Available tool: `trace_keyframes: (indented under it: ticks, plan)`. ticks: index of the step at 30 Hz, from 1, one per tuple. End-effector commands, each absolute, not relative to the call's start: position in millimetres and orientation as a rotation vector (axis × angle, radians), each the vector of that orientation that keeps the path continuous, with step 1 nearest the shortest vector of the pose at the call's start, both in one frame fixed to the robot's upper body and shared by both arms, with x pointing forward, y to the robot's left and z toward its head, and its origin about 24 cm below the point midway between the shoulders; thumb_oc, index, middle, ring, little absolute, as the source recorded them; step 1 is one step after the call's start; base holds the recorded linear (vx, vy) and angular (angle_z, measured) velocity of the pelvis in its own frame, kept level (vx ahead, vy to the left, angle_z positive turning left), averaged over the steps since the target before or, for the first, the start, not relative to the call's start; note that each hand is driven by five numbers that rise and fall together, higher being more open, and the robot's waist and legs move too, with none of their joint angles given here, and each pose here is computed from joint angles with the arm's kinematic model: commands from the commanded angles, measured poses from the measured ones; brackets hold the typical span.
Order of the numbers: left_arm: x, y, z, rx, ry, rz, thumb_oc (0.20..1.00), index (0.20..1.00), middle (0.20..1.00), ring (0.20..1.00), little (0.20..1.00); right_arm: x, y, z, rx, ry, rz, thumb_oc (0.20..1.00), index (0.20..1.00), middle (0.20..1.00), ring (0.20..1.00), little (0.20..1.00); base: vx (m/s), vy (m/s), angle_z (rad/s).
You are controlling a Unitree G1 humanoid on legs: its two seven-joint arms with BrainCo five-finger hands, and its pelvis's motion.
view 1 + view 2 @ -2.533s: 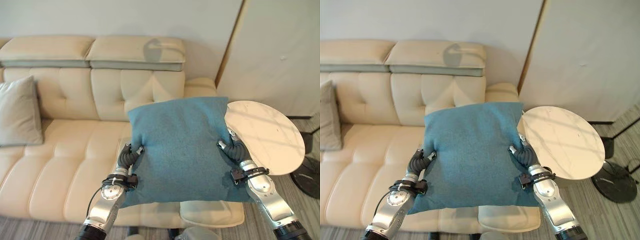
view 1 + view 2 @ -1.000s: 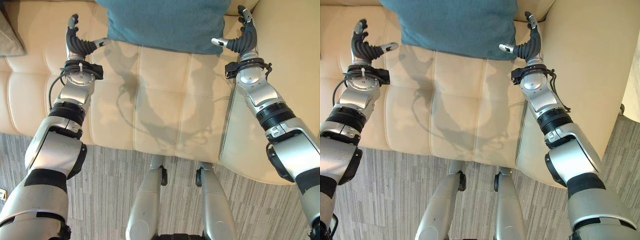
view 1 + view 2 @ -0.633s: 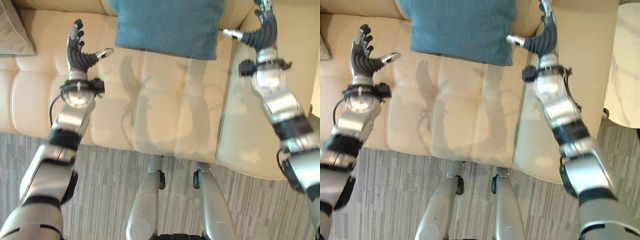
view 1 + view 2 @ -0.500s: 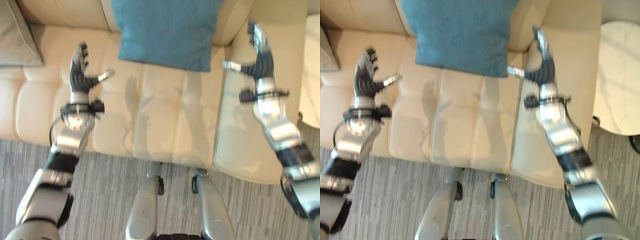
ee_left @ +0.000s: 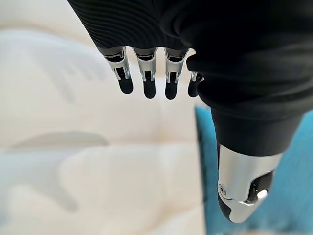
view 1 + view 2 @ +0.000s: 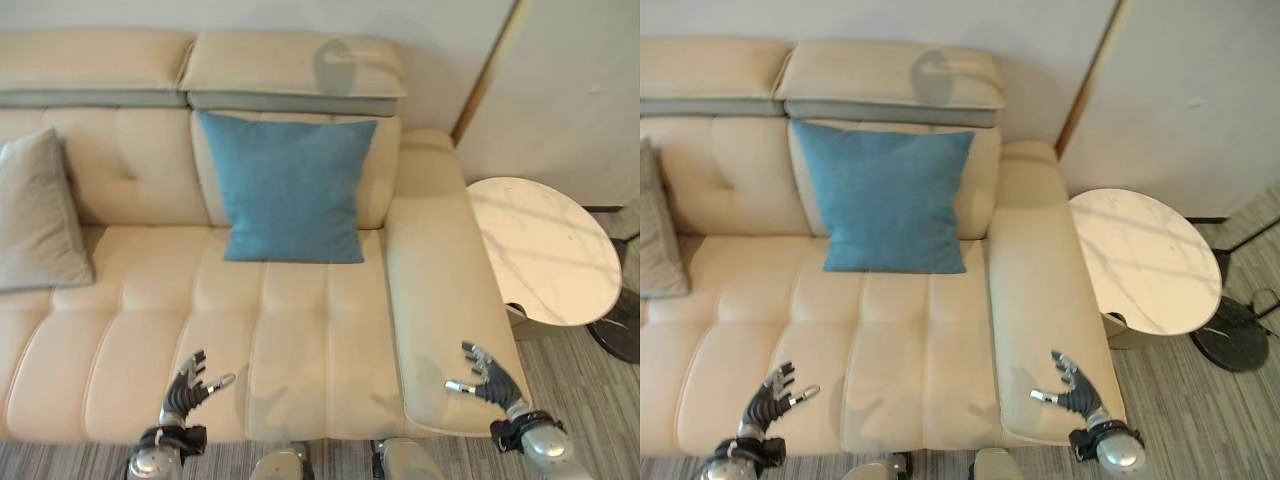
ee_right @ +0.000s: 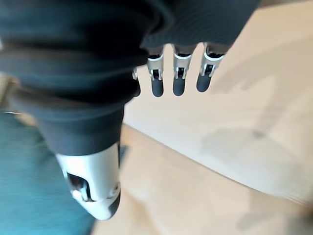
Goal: Pick up all the scattered cushions and arrange them neatly on the sofa.
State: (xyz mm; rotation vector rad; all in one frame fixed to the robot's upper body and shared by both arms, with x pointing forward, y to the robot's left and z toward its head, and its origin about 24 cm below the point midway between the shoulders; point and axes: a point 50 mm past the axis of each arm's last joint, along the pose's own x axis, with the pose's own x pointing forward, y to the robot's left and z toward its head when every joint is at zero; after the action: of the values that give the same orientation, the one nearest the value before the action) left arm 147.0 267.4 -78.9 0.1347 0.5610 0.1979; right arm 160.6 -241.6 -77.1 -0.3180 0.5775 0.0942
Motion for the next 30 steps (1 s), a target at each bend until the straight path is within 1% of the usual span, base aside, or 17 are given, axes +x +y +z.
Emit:
trace_keyframes:
  ticks: [1,2,5,6,8,11,16,30]
  plan:
    - [165,279,-61,0.251,0.474,0.175,1.0,1.0,1.0,1.0,1.0,165,-235,-77,-0.302,0.541,0.074,1.0,1.0,1.0,1.0,1.0,-0.34,-0.008,-0.15]
    - [165,282,-62,0.312,0.496,0.162,1.0,1.0,1.0,1.0,1.0,154,-239,-91,-0.261,0.616,0.016,1.0,1.0,1.0,1.0,1.0,-0.33,-0.078,-0.22]
    - [163,289,-63,0.339,0.512,0.201,1.0,1.0,1.0,1.0,1.0,152,-245,-93,-0.282,0.634,-0.021,1.0,1.0,1.0,1.0,1.0,-0.29,-0.149,-0.15]
    - [171,284,-60,0.321,0.481,0.19,1.0,1.0,1.0,1.0,1.0,161,-245,-89,-0.28,0.609,-0.031,1.0,1.0,1.0,1.0,1.0,-0.25,-0.214,-0.12]
    - [172,285,-62,0.311,0.488,0.212,1.0,1.0,1.0,1.0,1.0,172,-246,-82,-0.294,0.577,-0.027,1.0,1.0,1.0,1.0,1.0,-0.28,-0.223,-0.14]
    - [177,283,-60,0.304,0.469,0.218,1.0,1.0,1.0,1.0,1.0,182,-258,-72,-0.342,0.541,-0.042,1.0,1.0,1.0,1.0,1.0,-0.27,-0.115,-0.35]
    - [173,281,-61,0.283,0.47,0.206,1.0,1.0,1.0,1.0,1.0,180,-267,-64,-0.368,0.522,-0.042,1.0,1.0,1.0,1.0,1.0,-0.26,-0.031,0.15]
    - [163,282,-71,0.276,0.526,0.221,1.0,1.0,1.0,1.0,1.0,169,-264,-77,-0.365,0.587,-0.036,1.0,1.0,1.0,1.0,1.0,0.0,0.054,0.11]
